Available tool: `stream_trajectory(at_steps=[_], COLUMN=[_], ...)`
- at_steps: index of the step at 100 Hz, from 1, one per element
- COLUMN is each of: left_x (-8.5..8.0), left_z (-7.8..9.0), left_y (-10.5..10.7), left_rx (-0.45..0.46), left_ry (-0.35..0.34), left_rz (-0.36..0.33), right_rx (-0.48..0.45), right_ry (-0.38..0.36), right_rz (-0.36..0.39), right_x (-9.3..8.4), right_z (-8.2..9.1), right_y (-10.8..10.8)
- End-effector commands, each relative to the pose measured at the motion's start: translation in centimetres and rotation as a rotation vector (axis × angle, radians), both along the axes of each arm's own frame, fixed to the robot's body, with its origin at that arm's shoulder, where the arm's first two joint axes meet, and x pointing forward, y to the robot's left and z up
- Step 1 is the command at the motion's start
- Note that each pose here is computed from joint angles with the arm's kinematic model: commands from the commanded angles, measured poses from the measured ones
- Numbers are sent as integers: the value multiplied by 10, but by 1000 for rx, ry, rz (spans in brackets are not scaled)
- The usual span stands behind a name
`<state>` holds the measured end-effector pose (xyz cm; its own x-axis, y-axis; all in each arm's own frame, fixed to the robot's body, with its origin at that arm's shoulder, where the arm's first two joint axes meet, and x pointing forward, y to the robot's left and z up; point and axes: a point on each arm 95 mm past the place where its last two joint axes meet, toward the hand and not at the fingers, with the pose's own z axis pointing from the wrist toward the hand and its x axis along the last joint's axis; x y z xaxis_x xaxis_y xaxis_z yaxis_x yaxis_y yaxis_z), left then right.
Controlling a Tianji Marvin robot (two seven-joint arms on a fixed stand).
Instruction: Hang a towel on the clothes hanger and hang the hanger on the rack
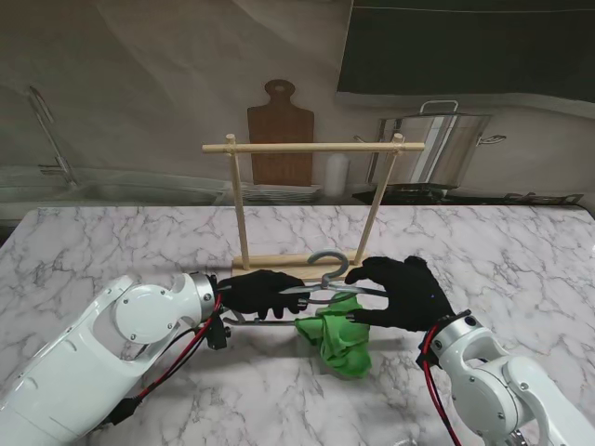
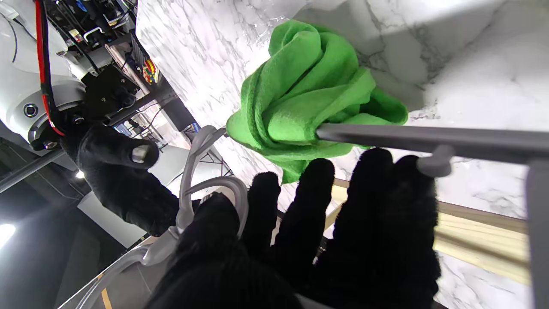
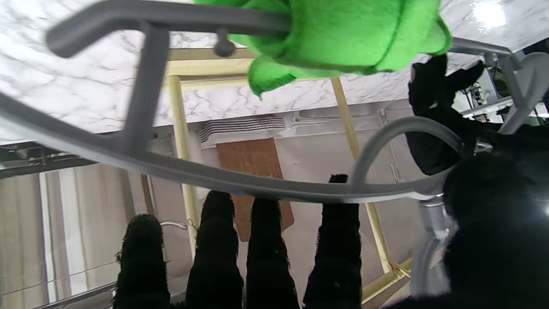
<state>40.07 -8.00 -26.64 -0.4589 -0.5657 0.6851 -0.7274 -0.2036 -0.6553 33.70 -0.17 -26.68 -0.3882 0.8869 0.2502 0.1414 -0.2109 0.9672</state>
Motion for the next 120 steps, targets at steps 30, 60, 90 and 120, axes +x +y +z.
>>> stream_trajectory(at_steps=[30, 60, 90, 120], left_x=[5, 5, 5, 6], left_z=[-6, -7, -7, -7], left_y=[-7, -8, -8, -10], left_rx=[-9, -3, -7, -9], left_ry=[31, 37, 25, 11], left_rz=[-1, -1, 5, 13], right_rx=[34, 63, 80, 77], right_ry=[28, 5, -20, -35], right_rz=[43, 35, 18, 35], right_x=[11, 13, 11, 9], right_z=[-13, -19, -23, -21], right_y=[27, 37, 38, 36])
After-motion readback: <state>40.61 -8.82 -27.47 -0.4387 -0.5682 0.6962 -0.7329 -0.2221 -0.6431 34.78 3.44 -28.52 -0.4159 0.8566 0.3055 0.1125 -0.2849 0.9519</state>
